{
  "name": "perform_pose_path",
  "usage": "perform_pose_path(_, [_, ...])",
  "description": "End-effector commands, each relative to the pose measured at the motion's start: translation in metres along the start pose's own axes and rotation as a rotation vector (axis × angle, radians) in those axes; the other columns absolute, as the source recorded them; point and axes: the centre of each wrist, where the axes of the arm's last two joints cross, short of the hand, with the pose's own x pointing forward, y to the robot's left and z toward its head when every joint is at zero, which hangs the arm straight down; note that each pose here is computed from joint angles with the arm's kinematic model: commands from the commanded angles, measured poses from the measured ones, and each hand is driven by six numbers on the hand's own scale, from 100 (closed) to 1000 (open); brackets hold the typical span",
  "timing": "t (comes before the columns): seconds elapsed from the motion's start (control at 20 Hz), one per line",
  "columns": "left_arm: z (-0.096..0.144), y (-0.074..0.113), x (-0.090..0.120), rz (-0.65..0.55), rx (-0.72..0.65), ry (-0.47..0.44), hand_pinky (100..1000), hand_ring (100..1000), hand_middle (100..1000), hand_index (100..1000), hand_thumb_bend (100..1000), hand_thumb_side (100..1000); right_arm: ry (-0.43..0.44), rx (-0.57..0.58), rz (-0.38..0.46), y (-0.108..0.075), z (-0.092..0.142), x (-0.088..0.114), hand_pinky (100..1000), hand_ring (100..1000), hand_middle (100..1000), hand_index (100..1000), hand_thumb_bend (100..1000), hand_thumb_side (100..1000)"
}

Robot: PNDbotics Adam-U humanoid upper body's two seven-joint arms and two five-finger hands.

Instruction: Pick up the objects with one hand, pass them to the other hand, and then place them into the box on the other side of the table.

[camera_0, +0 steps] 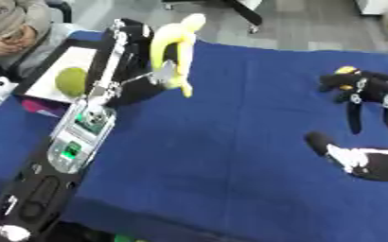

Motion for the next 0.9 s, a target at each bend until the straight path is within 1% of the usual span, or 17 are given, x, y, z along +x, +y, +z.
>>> perform_pose_path(0.05, [-0.012, 0.029, -0.02, -0.162, 0.014, 0.043, 358, 197, 193, 401, 100, 100, -0.013, 0.013, 0.017, -0.003, -0.001, 0.001, 635, 249, 669, 824, 442, 571])
perform_pose_path(0.35, [-0.029, 0.068, -0.06, -0.399, 0.036, 0.207, 357, 198, 193, 397, 100, 100, -0.016, 0.031, 0.009, 0.0, -0.001, 0.001, 637, 249, 670, 824, 439, 570])
perform_pose_path(0.45, [-0.033, 0.081, -0.072, -0.475, 0.046, 0.264, 359, 200, 195, 397, 154, 100, -0.014, 0.035, 0.009, 0.0, 0.0, 0.0, 637, 249, 668, 823, 437, 571])
perform_pose_path(0.5, [-0.035, 0.086, -0.078, -0.509, 0.049, 0.294, 358, 200, 195, 397, 160, 100, -0.013, 0.036, 0.008, 0.0, 0.0, 0.0, 637, 249, 668, 823, 437, 571])
perform_pose_path(0.55, [-0.036, 0.09, -0.083, -0.541, 0.051, 0.323, 358, 201, 196, 397, 192, 100, -0.013, 0.037, 0.008, 0.001, 0.0, 0.0, 637, 249, 668, 823, 436, 571])
perform_pose_path(0.6, [-0.036, 0.095, -0.089, -0.574, 0.05, 0.355, 359, 202, 210, 397, 210, 100, -0.012, 0.039, 0.008, 0.001, 0.0, 0.0, 637, 249, 668, 823, 436, 572])
perform_pose_path(0.65, [-0.037, 0.098, -0.094, -0.605, 0.046, 0.386, 360, 203, 237, 396, 248, 100, -0.012, 0.04, 0.008, 0.001, 0.0, 0.0, 637, 249, 668, 822, 435, 572])
perform_pose_path(0.7, [-0.038, 0.101, -0.099, -0.634, 0.041, 0.417, 362, 204, 249, 396, 270, 100, -0.012, 0.041, 0.008, 0.001, 0.0, 0.0, 638, 249, 668, 822, 435, 572])
perform_pose_path(0.75, [-0.039, 0.103, -0.104, -0.662, 0.035, 0.447, 364, 232, 264, 385, 312, 100, -0.013, 0.042, 0.007, 0.001, 0.0, 0.0, 638, 249, 668, 821, 435, 572])
perform_pose_path(0.85, [-0.039, 0.105, -0.113, -0.715, 0.019, 0.507, 369, 263, 264, 361, 386, 100, -0.016, 0.045, 0.007, 0.001, 0.0, 0.0, 638, 249, 668, 821, 434, 574])
perform_pose_path(0.9, [-0.039, 0.105, -0.118, -0.74, 0.008, 0.536, 372, 266, 264, 363, 421, 100, -0.017, 0.047, 0.006, 0.001, 0.0, 0.0, 638, 249, 669, 821, 434, 573])
